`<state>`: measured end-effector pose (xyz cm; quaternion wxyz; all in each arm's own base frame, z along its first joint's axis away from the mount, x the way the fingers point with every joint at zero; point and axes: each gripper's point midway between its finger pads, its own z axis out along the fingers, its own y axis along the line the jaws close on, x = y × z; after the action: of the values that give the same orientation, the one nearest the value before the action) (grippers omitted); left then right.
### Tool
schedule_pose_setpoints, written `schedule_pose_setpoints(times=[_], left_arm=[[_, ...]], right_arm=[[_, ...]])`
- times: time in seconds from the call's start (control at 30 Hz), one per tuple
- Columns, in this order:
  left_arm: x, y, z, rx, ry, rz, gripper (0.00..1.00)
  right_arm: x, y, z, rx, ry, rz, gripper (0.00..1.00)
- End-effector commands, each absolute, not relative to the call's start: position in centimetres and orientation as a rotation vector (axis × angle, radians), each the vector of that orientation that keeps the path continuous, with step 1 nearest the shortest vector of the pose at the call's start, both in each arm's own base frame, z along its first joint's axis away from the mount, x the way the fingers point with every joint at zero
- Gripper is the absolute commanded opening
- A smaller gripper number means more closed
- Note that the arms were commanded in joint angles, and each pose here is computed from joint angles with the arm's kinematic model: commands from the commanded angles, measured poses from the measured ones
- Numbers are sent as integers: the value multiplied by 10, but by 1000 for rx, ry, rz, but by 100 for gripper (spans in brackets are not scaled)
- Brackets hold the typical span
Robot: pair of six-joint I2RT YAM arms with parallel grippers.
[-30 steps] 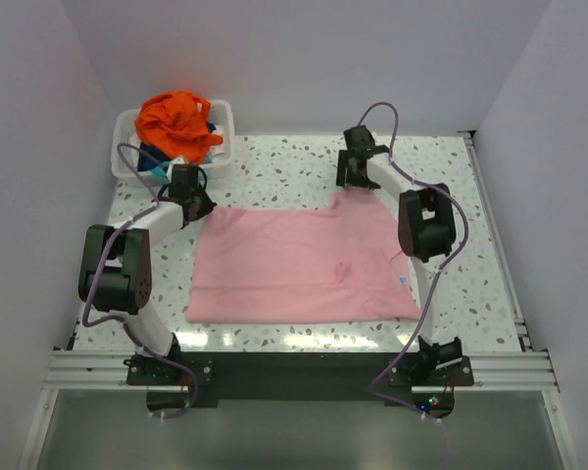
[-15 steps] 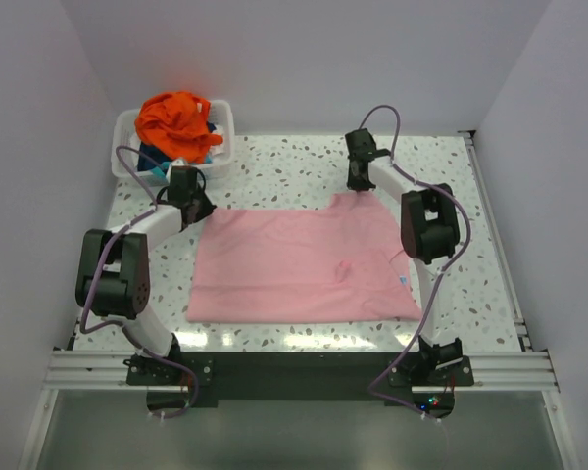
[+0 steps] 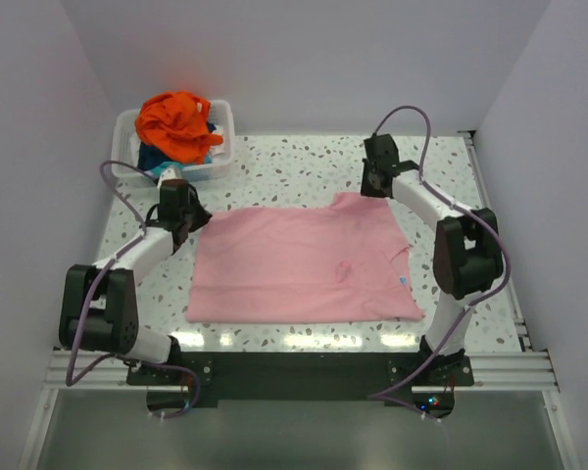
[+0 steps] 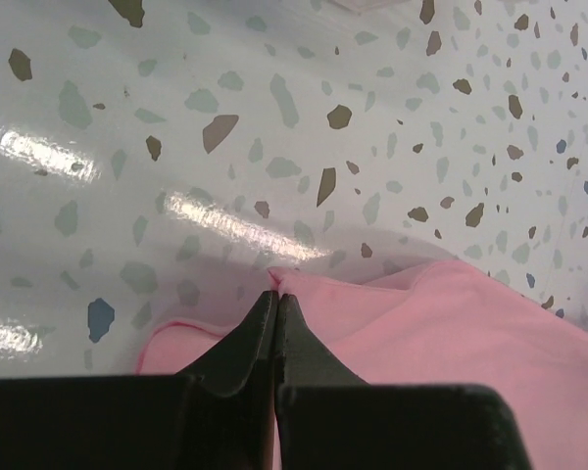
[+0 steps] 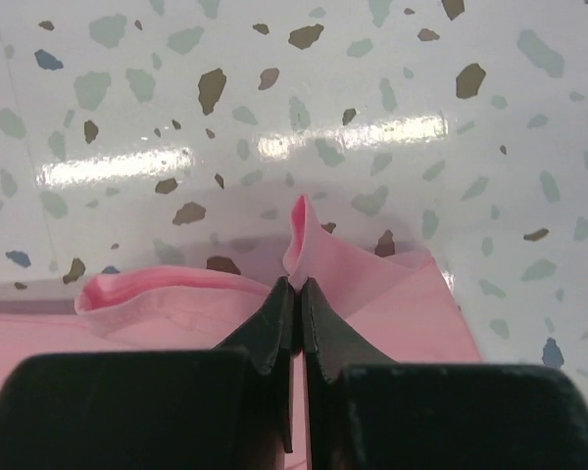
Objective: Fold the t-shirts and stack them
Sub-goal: Fold the tshirt
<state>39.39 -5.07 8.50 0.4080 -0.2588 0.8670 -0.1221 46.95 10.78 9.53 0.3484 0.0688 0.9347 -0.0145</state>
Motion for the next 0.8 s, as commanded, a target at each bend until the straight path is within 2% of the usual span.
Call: schedule_pose_setpoints(times=[0.0, 0.33, 0.77], left_arm=[[391, -48, 108, -656, 2074, -339, 0], [356, -40, 107, -697, 2035, -335, 0], [323, -29, 102, -760, 1999, -306, 0]], right_arm=[[458, 108, 122, 207, 2354, 33, 0], [385, 85, 136, 240, 2363, 22, 0], [324, 77, 150, 220, 2380, 86, 0]])
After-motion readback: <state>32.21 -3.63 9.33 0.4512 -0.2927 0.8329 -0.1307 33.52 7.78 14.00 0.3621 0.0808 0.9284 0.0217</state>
